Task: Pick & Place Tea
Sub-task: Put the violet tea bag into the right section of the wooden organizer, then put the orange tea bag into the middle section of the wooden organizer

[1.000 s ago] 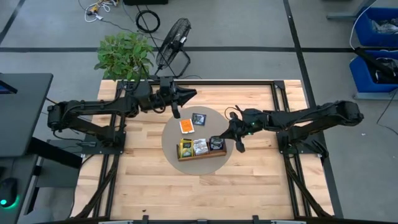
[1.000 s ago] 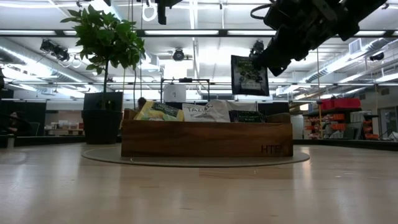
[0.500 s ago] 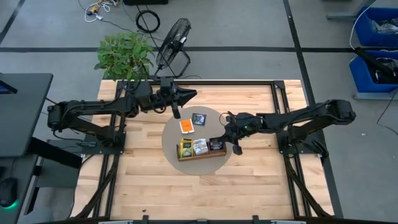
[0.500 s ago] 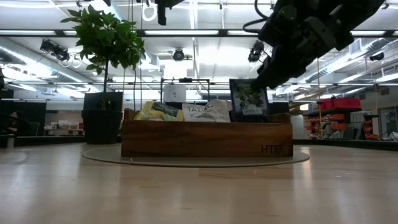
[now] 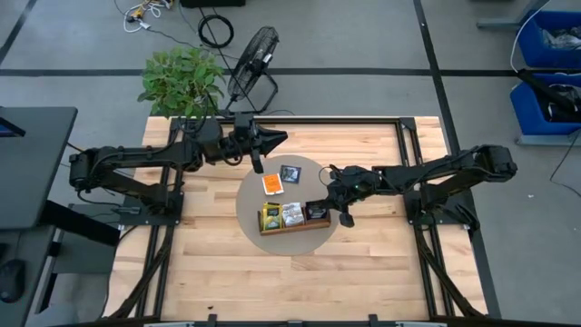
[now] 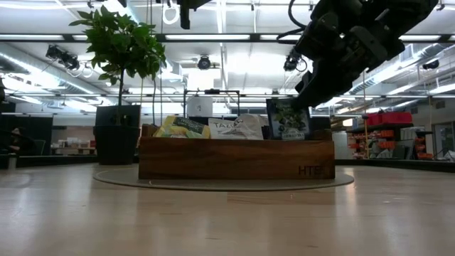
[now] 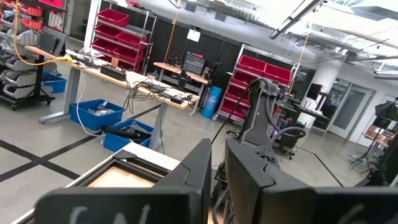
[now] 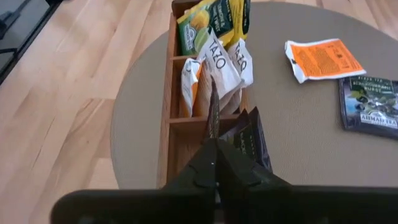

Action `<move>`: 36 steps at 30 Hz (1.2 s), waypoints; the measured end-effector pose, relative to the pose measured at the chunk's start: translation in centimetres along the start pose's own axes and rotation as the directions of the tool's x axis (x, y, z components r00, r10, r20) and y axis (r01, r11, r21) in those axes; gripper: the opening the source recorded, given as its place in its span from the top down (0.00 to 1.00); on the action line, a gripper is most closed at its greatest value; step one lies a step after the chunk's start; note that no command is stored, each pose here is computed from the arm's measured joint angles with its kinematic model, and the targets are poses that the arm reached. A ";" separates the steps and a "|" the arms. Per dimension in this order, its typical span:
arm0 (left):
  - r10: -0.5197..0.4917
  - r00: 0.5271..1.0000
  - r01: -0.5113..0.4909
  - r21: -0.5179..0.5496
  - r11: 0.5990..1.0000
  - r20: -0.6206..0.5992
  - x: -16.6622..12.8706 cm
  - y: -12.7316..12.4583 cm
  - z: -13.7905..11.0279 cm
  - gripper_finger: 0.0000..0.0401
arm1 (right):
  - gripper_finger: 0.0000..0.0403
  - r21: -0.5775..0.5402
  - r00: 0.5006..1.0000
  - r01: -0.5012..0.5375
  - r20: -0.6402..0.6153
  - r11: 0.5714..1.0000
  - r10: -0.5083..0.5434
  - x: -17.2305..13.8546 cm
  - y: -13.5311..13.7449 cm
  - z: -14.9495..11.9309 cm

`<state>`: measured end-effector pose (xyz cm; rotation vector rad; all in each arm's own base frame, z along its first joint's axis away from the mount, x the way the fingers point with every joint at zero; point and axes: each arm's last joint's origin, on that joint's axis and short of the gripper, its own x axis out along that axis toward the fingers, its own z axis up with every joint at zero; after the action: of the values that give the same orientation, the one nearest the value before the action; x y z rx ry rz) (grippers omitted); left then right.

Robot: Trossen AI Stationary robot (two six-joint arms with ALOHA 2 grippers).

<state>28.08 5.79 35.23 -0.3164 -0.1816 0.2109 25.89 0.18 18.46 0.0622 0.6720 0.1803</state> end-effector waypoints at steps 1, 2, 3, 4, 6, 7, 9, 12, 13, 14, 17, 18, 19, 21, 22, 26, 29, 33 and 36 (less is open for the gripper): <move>0.000 1.000 0.000 0.000 1.000 0.000 0.0 0.0 0.0 0.87 | 0.95 0.001 1.000 0.000 -0.003 1.000 0.000 0.0 0.0 0.0; 0.000 1.000 0.000 0.000 1.000 0.000 0.0 0.0 0.0 0.87 | 0.93 0.002 1.000 0.000 -0.005 1.000 0.000 0.0 0.0 0.0; 0.000 1.000 0.000 0.000 1.000 0.000 0.0 0.0 0.0 0.87 | 0.91 0.002 1.000 0.000 -0.006 1.000 0.000 0.0 0.0 -0.1; 0.000 1.000 0.000 0.000 1.000 0.000 0.0 0.0 0.0 0.87 | 0.89 0.000 1.000 0.000 -0.007 1.000 0.000 0.0 0.0 -0.1; 0.000 1.000 0.000 0.000 1.000 0.000 0.0 0.0 0.0 0.87 | 0.85 0.000 1.000 0.000 -0.005 1.000 0.000 0.0 0.0 -0.1; 0.000 1.000 0.000 0.000 1.000 0.000 0.0 0.0 0.0 0.87 | 0.84 0.000 1.000 0.000 -0.005 1.000 0.000 0.0 0.0 -0.1; 0.000 1.000 0.000 0.000 1.000 0.000 0.0 0.0 0.0 0.87 | 0.80 0.000 1.000 0.001 -0.005 1.000 -0.001 0.0 0.0 0.0; 0.000 1.000 0.000 0.000 1.000 0.000 0.0 0.0 0.0 0.87 | 0.75 0.003 1.000 0.022 0.001 1.000 -0.022 0.0 -0.1 0.1; 0.000 1.000 0.000 0.000 1.000 0.000 0.0 0.0 0.0 0.87 | 0.74 0.008 0.999 0.032 0.008 0.999 -0.033 -0.1 -0.2 0.3; 0.000 1.000 0.000 0.001 1.000 0.000 0.0 0.0 0.0 0.87 | 0.73 0.010 0.999 0.035 0.021 0.999 -0.036 -0.3 -0.2 0.7; 0.000 1.000 0.000 0.001 1.000 0.000 0.0 0.0 0.0 0.87 | 0.71 0.001 0.999 0.039 0.037 0.999 -0.039 -0.5 -0.3 1.7; 0.001 1.000 -0.001 0.001 1.000 0.000 0.0 0.0 0.0 0.87 | 0.71 -0.007 0.999 0.039 0.022 0.999 -0.039 -0.6 -0.3 1.8; 0.001 1.000 -0.001 0.001 1.000 0.000 0.0 0.0 0.0 0.87 | 0.71 -0.013 0.999 0.039 0.007 0.999 -0.039 -0.6 -0.4 1.8; 0.001 1.000 -0.001 0.001 1.000 -0.001 0.0 0.0 0.0 0.87 | 0.72 -0.016 0.999 0.039 -0.009 0.999 -0.039 -0.7 -0.4 1.8; 0.001 1.000 -0.001 0.002 1.000 -0.001 0.0 0.0 0.0 0.87 | 0.73 -0.014 0.999 0.037 -0.020 0.999 -0.037 -0.7 -0.4 1.7; 0.004 1.000 -0.004 0.002 1.000 -0.010 0.0 0.0 -0.1 0.87 | 0.76 -0.005 0.999 0.016 -0.043 1.000 -0.016 -0.7 -0.3 1.5; 0.011 0.999 -0.011 0.003 1.000 -0.032 0.0 0.1 -0.3 0.87 | 0.77 0.020 0.999 0.026 -0.036 0.999 -0.025 -1.0 -0.5 2.2; 0.028 0.997 -0.028 0.005 1.000 -0.078 0.0 0.3 -0.8 0.87 | 0.74 0.028 0.996 0.070 -0.049 0.997 -0.069 -1.7 -1.1 3.8; 0.030 0.992 -0.032 -0.014 0.999 -0.122 -0.1 0.3 -1.2 0.87 | 0.70 0.030 0.992 0.110 -0.067 0.994 -0.107 -2.7 -1.8 5.3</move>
<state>28.19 5.76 34.00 -0.3469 -0.0573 0.2203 27.43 -2.07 24.07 0.0519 0.7414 0.0666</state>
